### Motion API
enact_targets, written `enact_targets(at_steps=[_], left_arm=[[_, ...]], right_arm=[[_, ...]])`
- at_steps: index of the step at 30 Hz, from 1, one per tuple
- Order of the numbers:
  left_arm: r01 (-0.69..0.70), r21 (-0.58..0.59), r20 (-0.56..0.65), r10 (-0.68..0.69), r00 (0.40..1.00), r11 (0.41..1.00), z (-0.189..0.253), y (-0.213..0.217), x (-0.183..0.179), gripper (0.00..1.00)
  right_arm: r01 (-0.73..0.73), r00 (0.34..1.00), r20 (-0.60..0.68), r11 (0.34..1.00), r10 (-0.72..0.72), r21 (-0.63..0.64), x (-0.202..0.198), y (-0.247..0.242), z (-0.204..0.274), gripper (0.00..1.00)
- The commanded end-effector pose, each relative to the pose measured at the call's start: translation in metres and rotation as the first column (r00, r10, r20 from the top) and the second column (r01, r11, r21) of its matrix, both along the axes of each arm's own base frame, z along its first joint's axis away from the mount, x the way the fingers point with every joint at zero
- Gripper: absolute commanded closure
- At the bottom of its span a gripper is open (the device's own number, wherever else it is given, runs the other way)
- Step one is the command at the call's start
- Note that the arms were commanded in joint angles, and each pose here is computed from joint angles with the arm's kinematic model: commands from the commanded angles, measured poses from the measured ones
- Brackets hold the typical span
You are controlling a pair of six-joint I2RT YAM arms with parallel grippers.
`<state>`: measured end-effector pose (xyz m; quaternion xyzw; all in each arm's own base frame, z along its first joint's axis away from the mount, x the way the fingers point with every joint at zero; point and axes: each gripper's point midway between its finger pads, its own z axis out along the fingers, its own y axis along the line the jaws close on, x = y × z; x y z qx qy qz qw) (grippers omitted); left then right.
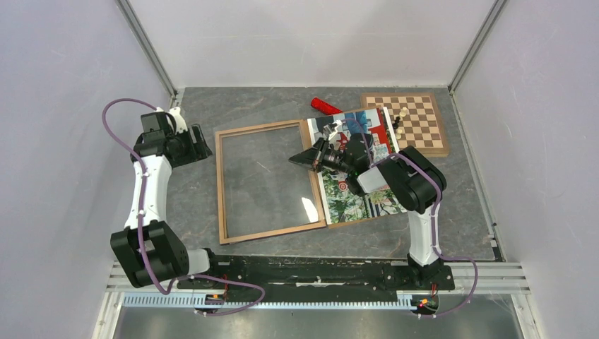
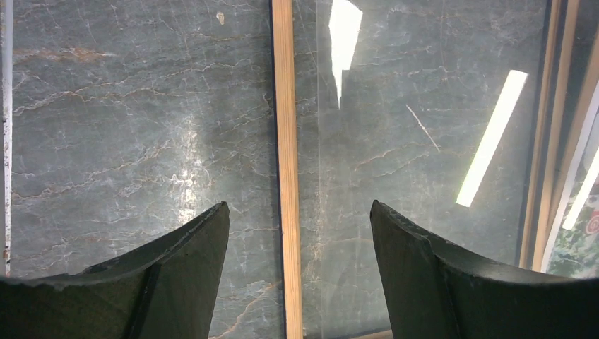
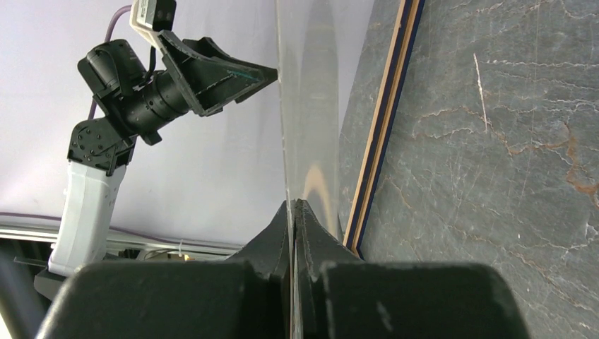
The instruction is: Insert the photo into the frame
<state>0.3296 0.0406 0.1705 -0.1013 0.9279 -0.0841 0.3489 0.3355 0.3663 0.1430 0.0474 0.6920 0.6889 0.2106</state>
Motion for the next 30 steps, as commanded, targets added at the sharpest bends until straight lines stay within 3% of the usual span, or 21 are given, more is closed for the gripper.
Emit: enact_targets(at_steps=[1,30], left_arm=[[0.010,0.049,0.068,-0.013,0.998,0.999,0.021,0.005,0.002,0.20],[0.020,0.021,0.085,-0.022,0.996,1.000,0.019,0.000,0.004,0.21]], right_arm=[[0.010,0.997,0.072,0.997,-0.016,0.077,0.009,0.009,0.027,1.00],[0.058,0.998,-0.007,0.997,-0.058,0.042,0.024,0.018,-0.016,1.00]])
